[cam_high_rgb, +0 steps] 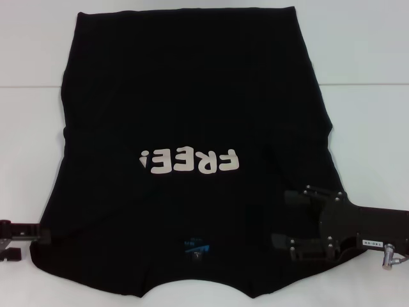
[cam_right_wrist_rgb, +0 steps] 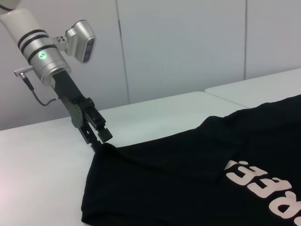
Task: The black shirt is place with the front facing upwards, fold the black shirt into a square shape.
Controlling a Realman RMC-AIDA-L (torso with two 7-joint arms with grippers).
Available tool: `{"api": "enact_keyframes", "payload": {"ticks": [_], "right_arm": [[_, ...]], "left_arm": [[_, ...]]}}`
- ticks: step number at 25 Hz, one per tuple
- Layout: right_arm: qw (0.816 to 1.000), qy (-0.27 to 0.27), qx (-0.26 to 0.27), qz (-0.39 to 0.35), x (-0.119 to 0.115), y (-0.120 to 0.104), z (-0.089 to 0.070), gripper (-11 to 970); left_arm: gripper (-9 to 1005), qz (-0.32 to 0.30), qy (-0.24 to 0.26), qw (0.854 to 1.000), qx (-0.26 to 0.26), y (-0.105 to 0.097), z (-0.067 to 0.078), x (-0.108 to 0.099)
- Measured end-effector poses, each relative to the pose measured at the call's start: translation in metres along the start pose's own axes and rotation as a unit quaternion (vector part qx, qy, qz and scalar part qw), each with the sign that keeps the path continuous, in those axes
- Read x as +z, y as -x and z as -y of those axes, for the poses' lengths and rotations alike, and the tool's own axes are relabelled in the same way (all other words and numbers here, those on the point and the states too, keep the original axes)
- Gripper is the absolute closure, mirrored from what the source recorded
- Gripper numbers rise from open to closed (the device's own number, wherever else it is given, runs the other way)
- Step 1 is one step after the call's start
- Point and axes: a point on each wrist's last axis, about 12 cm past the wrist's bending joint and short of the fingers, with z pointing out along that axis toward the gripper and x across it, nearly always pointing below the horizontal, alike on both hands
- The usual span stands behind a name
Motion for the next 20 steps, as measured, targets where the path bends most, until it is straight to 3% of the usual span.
{"api": "enact_keyframes", "payload": {"ticks": [20], "right_arm": [[1.000,0.002,-0.001,0.003,0.0002,0.0014,0.0002,15]], "left_arm": [[201,-0.003,-0.006,1.000,0.006,0.0025,0.0054,0.0060]]}}
